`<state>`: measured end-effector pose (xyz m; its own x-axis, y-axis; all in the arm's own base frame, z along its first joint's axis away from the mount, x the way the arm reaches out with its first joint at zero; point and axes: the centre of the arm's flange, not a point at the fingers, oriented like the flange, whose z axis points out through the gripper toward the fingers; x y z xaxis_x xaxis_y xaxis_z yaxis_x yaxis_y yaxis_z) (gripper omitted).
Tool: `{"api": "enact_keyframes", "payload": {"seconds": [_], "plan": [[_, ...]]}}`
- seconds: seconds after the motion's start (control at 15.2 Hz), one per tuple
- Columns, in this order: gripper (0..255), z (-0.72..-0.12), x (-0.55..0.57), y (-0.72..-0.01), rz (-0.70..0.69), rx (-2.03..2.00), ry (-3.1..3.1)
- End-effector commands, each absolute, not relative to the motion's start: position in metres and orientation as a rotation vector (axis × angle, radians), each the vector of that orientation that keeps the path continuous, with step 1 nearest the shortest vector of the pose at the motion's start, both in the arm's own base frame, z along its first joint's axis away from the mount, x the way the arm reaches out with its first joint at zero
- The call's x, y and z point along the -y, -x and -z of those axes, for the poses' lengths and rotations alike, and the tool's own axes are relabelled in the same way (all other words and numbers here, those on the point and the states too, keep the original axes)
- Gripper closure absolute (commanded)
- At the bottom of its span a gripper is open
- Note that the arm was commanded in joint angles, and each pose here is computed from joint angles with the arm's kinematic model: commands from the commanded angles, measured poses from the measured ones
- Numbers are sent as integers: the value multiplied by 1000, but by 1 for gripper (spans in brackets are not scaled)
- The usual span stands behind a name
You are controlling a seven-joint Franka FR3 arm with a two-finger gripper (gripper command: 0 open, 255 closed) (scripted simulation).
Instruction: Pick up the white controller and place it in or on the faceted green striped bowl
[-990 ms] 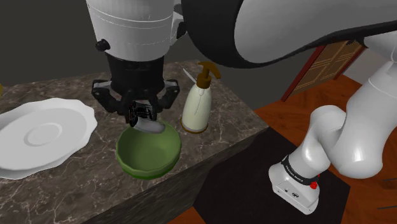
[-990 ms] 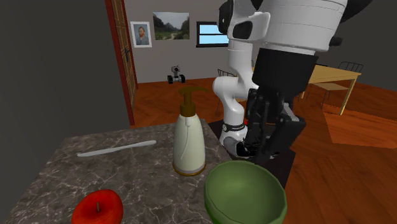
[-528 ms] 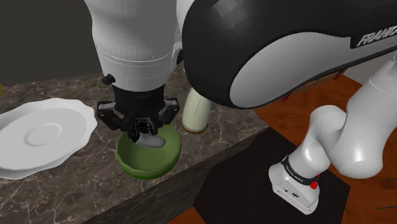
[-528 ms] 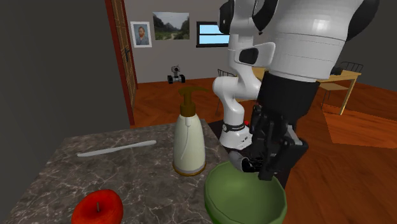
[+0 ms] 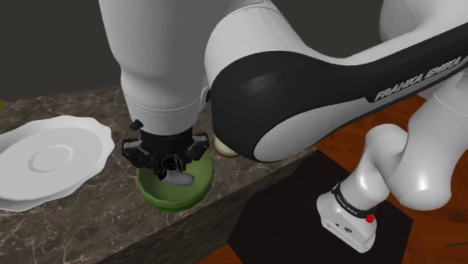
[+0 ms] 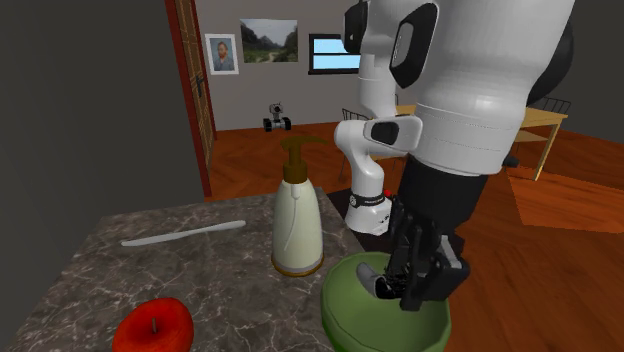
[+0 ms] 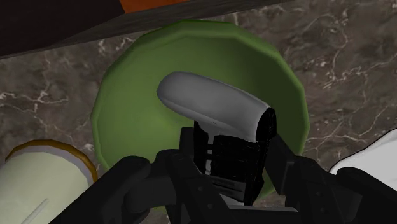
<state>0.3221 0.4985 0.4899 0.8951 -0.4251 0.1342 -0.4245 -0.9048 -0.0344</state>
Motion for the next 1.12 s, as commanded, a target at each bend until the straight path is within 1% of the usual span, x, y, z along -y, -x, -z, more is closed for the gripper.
{"api": "enact_keyframes", "payload": {"seconds": [0.0, 0.46, 0.53, 0.86, 1.06], "plan": [[255, -483, -498, -322, 218, -685, 3053], [255, -483, -498, -322, 218, -685, 3053], [0, -483, -498, -322, 218, -685, 3053], [0, -483, -498, -322, 218, -685, 3053], [0, -522, -499, -317, 218, -685, 3053]]}}
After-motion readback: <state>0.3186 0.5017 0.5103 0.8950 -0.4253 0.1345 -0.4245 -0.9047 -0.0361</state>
